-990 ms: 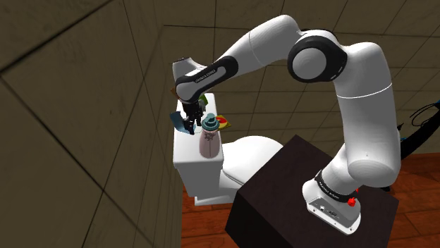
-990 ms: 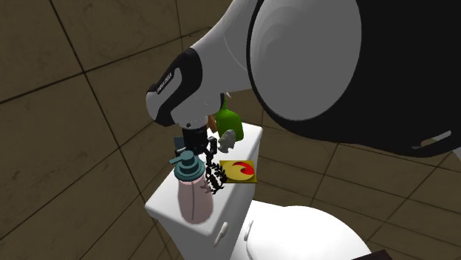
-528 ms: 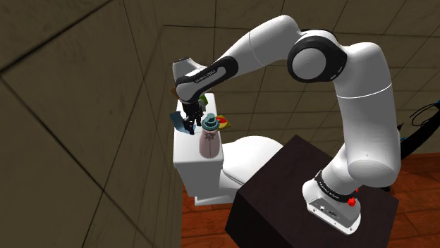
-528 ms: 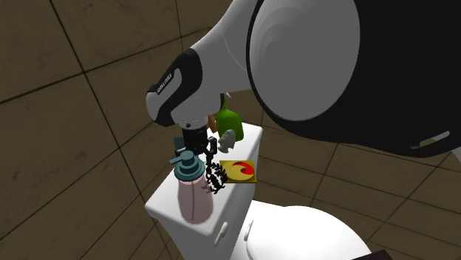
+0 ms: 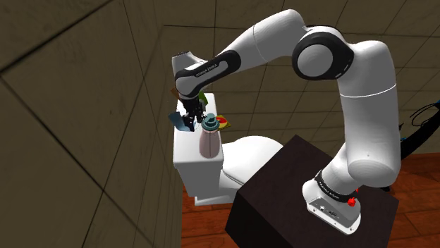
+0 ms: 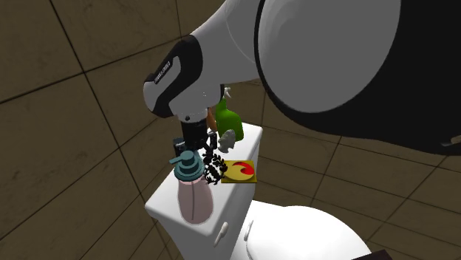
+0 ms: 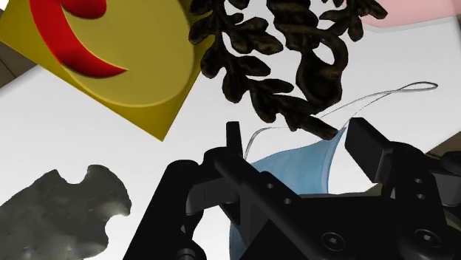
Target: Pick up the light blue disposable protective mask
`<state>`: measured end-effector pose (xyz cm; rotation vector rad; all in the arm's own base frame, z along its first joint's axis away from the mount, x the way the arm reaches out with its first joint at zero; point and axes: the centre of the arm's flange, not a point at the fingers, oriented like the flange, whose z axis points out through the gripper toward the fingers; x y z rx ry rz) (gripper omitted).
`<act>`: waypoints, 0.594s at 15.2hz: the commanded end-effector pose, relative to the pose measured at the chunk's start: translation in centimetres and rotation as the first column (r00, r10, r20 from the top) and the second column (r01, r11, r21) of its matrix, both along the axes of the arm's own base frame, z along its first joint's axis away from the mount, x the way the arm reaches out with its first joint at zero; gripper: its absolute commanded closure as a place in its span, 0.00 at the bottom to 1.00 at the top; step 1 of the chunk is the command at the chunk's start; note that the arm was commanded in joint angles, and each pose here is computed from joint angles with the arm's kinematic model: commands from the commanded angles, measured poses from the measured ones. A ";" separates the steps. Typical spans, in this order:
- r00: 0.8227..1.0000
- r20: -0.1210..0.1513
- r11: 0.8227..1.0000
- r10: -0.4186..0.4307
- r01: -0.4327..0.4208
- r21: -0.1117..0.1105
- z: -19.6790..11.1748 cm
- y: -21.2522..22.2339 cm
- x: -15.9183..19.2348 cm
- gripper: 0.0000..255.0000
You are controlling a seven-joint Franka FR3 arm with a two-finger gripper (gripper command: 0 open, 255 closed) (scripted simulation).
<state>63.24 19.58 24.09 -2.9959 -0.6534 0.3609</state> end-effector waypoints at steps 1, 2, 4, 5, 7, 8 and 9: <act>1.000 0.004 1.000 0.001 -0.001 0.002 1.3 0.1 0.0 1.00; 1.000 0.004 1.000 0.001 -0.001 0.002 1.8 0.1 0.0 1.00; 1.000 0.004 1.000 0.001 -0.001 0.002 2.8 0.1 0.0 1.00; 1.000 0.004 1.000 0.001 -0.001 0.002 3.4 0.1 0.0 1.00; 1.000 0.004 1.000 0.001 -0.001 0.002 4.4 0.1 0.0 1.00; 1.000 0.004 1.000 0.001 -0.001 0.002 4.9 0.1 0.0 1.00; 1.000 0.004 1.000 0.001 -0.001 0.002 5.5 0.1 0.0 1.00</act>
